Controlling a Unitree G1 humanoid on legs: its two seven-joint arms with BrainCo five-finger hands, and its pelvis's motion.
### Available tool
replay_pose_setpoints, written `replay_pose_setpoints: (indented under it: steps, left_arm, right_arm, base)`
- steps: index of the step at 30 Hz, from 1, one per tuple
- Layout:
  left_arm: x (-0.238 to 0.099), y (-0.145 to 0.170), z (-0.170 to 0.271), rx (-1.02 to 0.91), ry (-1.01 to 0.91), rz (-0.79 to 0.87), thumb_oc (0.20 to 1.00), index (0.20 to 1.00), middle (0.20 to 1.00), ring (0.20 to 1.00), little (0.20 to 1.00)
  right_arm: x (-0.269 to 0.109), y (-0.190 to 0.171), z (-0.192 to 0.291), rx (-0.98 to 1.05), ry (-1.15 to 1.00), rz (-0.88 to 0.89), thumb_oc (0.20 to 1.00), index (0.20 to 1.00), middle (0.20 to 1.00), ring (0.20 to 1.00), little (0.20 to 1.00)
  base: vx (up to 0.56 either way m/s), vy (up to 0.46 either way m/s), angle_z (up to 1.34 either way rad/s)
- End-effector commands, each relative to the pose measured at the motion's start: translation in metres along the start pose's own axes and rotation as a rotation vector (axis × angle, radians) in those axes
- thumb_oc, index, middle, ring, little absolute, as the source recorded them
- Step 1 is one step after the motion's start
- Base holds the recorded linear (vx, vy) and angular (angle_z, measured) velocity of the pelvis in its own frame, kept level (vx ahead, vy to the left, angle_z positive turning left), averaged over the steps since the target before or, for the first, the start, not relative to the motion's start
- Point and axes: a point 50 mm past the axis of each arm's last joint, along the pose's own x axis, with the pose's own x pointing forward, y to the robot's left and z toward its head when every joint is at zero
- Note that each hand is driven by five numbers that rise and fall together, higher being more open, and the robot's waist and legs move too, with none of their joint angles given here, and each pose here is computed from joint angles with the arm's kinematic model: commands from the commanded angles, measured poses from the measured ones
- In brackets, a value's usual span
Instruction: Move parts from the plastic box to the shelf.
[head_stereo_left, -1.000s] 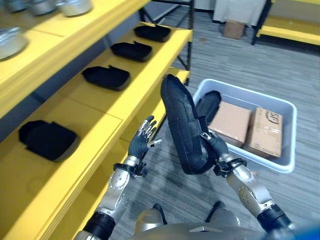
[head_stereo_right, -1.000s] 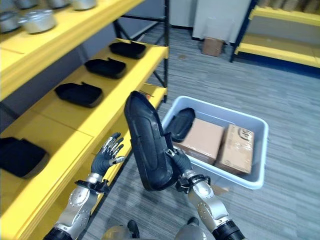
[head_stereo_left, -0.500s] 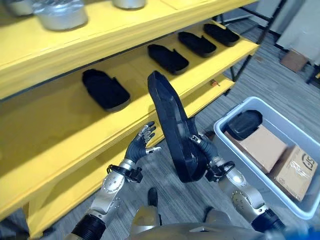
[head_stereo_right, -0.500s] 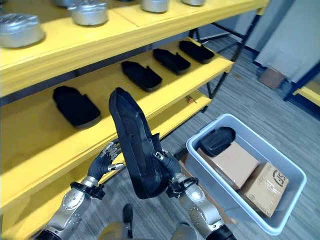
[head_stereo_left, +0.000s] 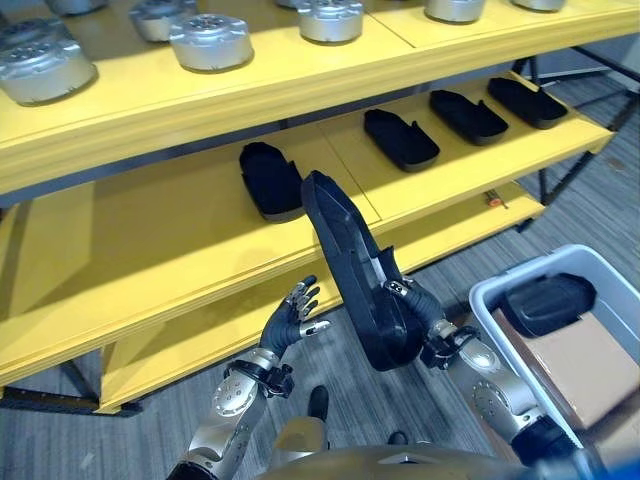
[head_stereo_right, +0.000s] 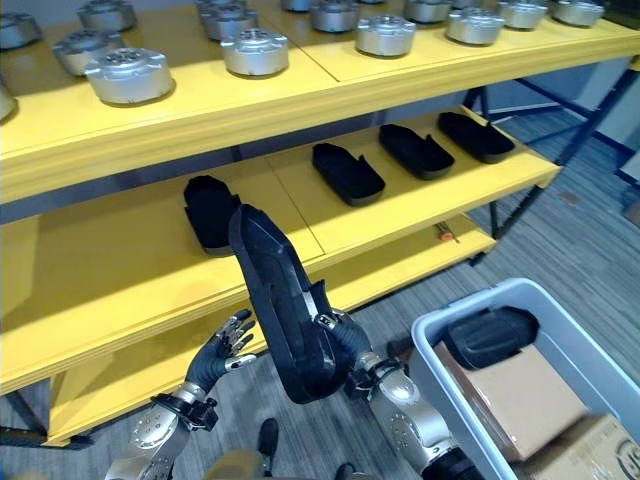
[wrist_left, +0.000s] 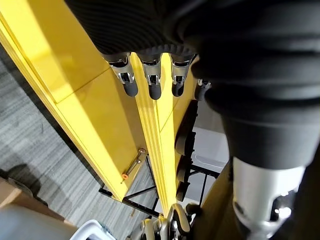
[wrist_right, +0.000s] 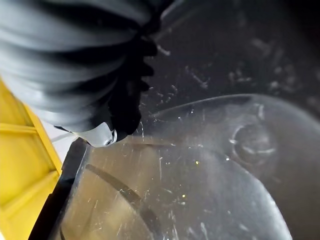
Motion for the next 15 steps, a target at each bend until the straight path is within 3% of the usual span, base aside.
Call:
replay_pose_setpoints:
  steps: [1, 5, 10, 15]
  left_arm:
    - [0.011, 0.003, 0.025, 0.045, -0.112, -0.038, 1.000, 1.000, 1.000, 1.000, 1.000]
    - [0.011, 0.003, 0.026, 0.003, -0.135, -0.022, 1.000, 1.000, 1.000, 1.000, 1.000]
    - [0.014, 0.005, 0.031, 0.000, -0.157, -0.015, 1.000, 1.000, 1.000, 1.000, 1.000]
    - [0.018, 0.008, 0.031, 0.007, -0.140, -0.012, 1.000, 1.000, 1.000, 1.000, 1.000]
  right_arm:
    - [0.013, 0.017, 0.047, -0.004, -0.228, 0.073, 0.200, 0.200, 0.200, 0.200, 0.200]
    - [0.018, 0.008, 0.051, -0.024, -0.218, 0.058, 0.200, 0.200, 0.200, 0.200, 0.200]
    - [0.020, 0.009, 0.057, -0.047, -0.210, 0.072, 0.200, 0.200, 0.200, 0.200, 0.200]
    - [0.018, 0.004, 0.053, -0.025, -0.190, 0.036, 0.200, 0.200, 0.200, 0.200, 0.200]
  base:
    - [-0.01, 0.088, 1.05]
    - [0.01, 0.276, 0.12]
    - [-0.02, 0.472, -0.29]
    - [0.00, 0.453, 0.30]
